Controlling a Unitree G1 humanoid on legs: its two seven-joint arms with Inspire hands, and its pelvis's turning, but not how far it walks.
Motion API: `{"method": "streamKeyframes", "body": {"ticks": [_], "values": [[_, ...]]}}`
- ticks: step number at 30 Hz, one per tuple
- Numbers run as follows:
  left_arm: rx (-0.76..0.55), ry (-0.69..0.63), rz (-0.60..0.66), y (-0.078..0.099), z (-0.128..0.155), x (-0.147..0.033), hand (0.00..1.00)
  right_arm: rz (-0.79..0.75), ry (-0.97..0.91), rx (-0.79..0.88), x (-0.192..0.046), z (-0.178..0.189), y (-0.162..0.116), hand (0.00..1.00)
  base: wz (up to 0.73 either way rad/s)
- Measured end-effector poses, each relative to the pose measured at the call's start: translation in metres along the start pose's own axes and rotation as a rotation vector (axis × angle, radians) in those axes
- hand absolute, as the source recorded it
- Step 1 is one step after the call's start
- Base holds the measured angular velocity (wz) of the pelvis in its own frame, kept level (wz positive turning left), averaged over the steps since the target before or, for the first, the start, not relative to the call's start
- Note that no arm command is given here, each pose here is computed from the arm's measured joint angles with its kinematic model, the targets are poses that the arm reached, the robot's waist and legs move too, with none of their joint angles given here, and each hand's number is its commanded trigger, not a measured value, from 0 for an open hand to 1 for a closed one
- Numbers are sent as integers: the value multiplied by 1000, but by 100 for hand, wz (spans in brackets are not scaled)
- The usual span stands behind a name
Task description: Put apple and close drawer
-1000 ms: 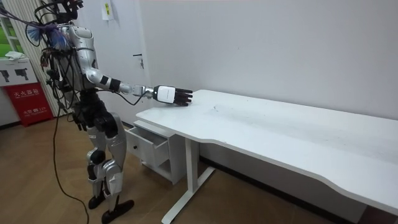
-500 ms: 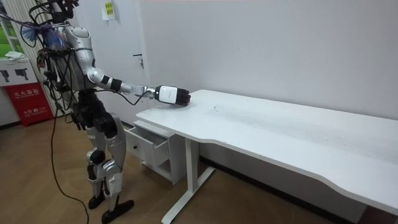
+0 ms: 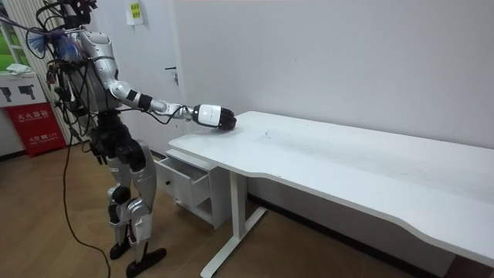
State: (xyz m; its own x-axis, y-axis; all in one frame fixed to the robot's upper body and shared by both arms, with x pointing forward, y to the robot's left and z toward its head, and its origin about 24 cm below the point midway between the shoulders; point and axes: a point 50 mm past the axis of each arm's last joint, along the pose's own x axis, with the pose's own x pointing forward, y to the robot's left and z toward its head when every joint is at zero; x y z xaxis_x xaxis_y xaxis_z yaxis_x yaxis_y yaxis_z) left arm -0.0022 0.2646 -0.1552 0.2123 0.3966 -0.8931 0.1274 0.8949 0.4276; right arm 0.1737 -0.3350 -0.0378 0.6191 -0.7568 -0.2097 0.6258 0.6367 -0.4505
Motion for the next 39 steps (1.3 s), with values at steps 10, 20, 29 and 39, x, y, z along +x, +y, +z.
{"method": "streamKeyframes", "body": {"ticks": [10, 20, 29, 39], "values": [[5, -27, -7, 0, 11, 3, 0, 105, -86, -12, -4, 18, 16, 100, 0], [14, -28, -11, -1, 10, 2, 0, 416, -352, -122, -38, 58, 59, 100, 1], [30, -89, -15, -4, 28, 4, 0, 633, -413, -170, -61, 64, 87, 100, 0], [62, -99, -23, -10, 33, 5, 0, 774, -431, -228, -80, 59, 103, 100, 0]]}}
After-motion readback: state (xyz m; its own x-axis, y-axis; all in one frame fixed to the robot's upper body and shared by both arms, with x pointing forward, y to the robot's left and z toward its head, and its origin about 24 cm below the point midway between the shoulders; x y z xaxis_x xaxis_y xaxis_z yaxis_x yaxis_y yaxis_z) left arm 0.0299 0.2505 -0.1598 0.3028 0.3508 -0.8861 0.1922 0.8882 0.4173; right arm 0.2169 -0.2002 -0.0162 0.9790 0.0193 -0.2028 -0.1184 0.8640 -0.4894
